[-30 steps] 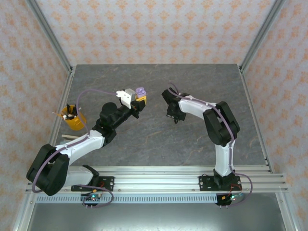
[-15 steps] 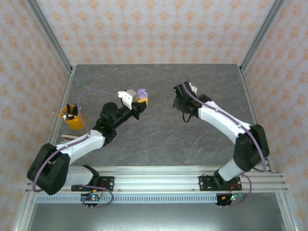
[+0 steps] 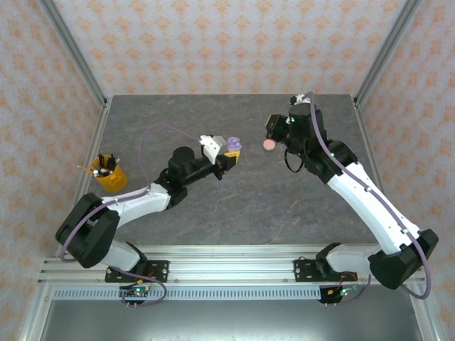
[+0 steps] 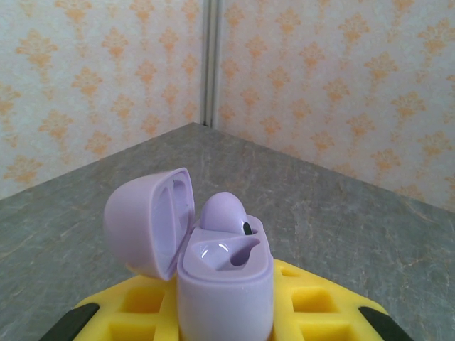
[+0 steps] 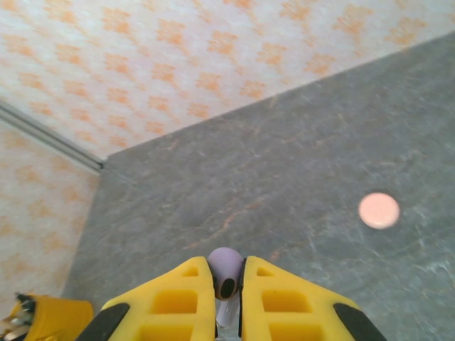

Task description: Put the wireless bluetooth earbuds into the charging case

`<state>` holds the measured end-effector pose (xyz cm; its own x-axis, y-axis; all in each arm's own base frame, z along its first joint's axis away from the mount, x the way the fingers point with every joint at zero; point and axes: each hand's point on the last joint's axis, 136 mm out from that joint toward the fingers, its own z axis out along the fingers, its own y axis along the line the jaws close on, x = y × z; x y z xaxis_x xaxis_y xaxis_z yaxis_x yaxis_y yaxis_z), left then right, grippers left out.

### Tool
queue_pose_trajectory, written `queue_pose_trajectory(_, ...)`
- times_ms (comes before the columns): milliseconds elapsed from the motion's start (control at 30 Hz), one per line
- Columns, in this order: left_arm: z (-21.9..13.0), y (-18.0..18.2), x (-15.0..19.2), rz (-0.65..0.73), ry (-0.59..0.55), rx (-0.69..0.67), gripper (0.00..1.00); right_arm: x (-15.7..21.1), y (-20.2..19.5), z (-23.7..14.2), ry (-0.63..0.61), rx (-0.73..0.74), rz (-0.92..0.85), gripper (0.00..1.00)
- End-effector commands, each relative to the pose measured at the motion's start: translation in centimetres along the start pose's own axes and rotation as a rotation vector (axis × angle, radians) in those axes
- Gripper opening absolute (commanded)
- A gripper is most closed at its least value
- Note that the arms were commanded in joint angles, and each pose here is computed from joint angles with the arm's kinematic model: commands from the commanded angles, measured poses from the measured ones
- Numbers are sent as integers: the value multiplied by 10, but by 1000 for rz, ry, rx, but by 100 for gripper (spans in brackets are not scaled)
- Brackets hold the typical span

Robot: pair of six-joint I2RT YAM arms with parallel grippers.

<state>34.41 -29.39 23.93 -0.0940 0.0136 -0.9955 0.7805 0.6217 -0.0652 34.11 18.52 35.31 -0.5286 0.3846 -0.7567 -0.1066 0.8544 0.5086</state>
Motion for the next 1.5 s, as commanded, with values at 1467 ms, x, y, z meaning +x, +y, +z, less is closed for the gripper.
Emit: queue_pose_trajectory(1467,25,-50,-121,234,-223,111,0,12,47,-35,-115,-354,-213,12)
